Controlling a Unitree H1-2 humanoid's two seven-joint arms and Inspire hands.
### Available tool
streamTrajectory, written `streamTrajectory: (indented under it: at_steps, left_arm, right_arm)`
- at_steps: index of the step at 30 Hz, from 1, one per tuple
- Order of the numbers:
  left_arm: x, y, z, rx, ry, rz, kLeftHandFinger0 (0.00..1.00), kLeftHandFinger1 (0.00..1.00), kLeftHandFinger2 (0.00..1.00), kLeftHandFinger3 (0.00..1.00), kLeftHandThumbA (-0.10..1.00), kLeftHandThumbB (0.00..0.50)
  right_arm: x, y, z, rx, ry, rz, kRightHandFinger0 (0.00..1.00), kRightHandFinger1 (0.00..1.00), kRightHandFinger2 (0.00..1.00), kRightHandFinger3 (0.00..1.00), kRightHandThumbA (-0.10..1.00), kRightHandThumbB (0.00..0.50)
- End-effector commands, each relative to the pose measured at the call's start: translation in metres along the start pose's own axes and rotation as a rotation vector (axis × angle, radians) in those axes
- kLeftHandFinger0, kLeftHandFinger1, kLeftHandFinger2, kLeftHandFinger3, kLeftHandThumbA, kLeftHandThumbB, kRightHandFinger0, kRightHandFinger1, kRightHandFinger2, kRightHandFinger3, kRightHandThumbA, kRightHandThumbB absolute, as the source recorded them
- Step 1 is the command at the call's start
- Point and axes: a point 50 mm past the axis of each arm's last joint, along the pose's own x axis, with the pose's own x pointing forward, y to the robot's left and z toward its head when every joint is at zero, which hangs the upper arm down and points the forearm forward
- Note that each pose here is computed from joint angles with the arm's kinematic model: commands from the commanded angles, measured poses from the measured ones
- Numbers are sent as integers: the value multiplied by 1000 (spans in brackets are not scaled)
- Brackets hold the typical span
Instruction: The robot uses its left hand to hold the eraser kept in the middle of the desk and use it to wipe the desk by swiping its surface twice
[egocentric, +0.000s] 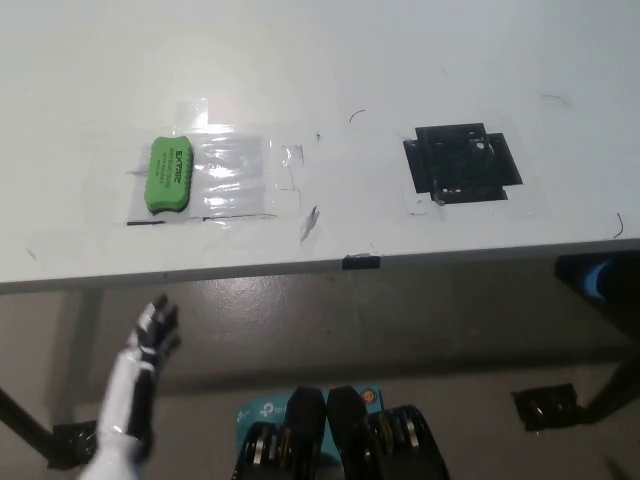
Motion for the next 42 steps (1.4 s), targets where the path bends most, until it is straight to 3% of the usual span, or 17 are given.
streamTrajectory:
  at_steps: [1, 2, 4, 5, 9, 12, 15, 17, 19, 20, 22, 26, 29, 31, 36, 39, 42]
  left_arm:
    - [6, 22, 59, 79, -133, -81, 1000, 1000, 1000, 1000, 1000, 195]
    - [8, 34, 87, 109, -189, -92, 1000, 1000, 1000, 1000, 1000, 182]
    - [9, 42, 108, 131, -235, -106, 1000, 1000, 1000, 1000, 1000, 152]
    - [11, 47, 120, 144, -231, -106, 1000, 1000, 1000, 1000, 1000, 198]
    - [38, 65, 159, 267, -342, -130, 1000, 1000, 1000, 1000, 1000, 231]
    - [68, 73, 181, 375, -380, -126, 1000, 1000, 1000, 1000, 1000, 206]
    - [109, 80, 194, 529, -401, -143, 1000, 1000, 1000, 1000, 1000, 142]
    - [134, 84, 200, 754, -409, -180, 1000, 1000, 1000, 1000, 1000, 116]
    - [165, 92, 202, 985, -423, -191, 1000, 1000, 1000, 1000, 1000, 158]
    - [175, 93, 205, 1059, -423, -193, 1000, 1000, 1000, 1000, 1000, 222]
    - [200, 95, 213, 1260, -442, -194, 1000, 1000, 1000, 1000, 1000, 229]
    - [234, 93, 235, 1668, -495, -135, 1000, 1000, 1000, 1000, 1000, 339]
    - [251, 90, 241, 1870, -513, -117, 1000, 1000, 1000, 1000, 1000, 349]
    - [261, 86, 244, 2088, -430, -97, 1000, 1000, 1000, 1000, 1000, 396]
    - [273, 87, 240, 2259, -352, -56, 1000, 1000, 1000, 1000, 1000, 451]
    - [276, 95, 227, 2192, -333, -44, 1000, 1000, 1000, 1000, 1000, 454]
    - [273, 92, 202, 2224, -313, -60, 1000, 1000, 1000, 1000, 1000, 460]
  right_arm:
    - [7, -3, 16, 5, -57, -11, 958, 970, 939, 947, 1000, 79]
    - [7, -3, 17, 7, -56, -13, 956, 968, 937, 943, 1000, 90]
    - [7, -3, 17, 9, -51, -13, 956, 966, 933, 935, 1000, 99]
    - [7, -3, 17, 12, -46, -11, 962, 967, 933, 933, 1000, 103]
    - [7, -4, 16, 14, -42, -14, 976, 972, 938, 936, 1000, 113]
    - [6, -5, 15, 6, -44, -14, 975, 978, 945, 944, 1000, 101]
    - [5, -5, 13, 2, -40, -16, 975, 978, 942, 943, 1000, 97]
    - [5, -7, 12, -6, -42, -16, 983, 979, 941, 940, 1000, 88]
    - [4, -5, 13, -2, -39, -12, 991, 983, 940, 940, 1000, 64]
    - [4, -5, 13, -5, -40, -10, 984, 976, 936, 949, 1000, 61]
    - [4, -6, 13, -5, -36, -10, 982, 972, 933, 953, 1000, 62]
    - [2, -5, 13, -5, -34, -5, 967, 963, 928, 957, 1000, 54]
    - [2, -5, 12, -11, -31, -3, 985, 979, 943, 969, 1000, 49]
    - [3, -5, 11, -7, -32, -6, 974, 972, 937, 967, 1000, 62]
    - [2, -6, 11, -11, -31, -8, 967, 965, 922, 948, 1000, 48]
    - [2, -6, 10, -9, -24, 0, 995, 985, 942, 969, 1000, 56]
    - [0, -6, 7, -2, -18, 6, 998, 973, 930, 951, 1000, 104]
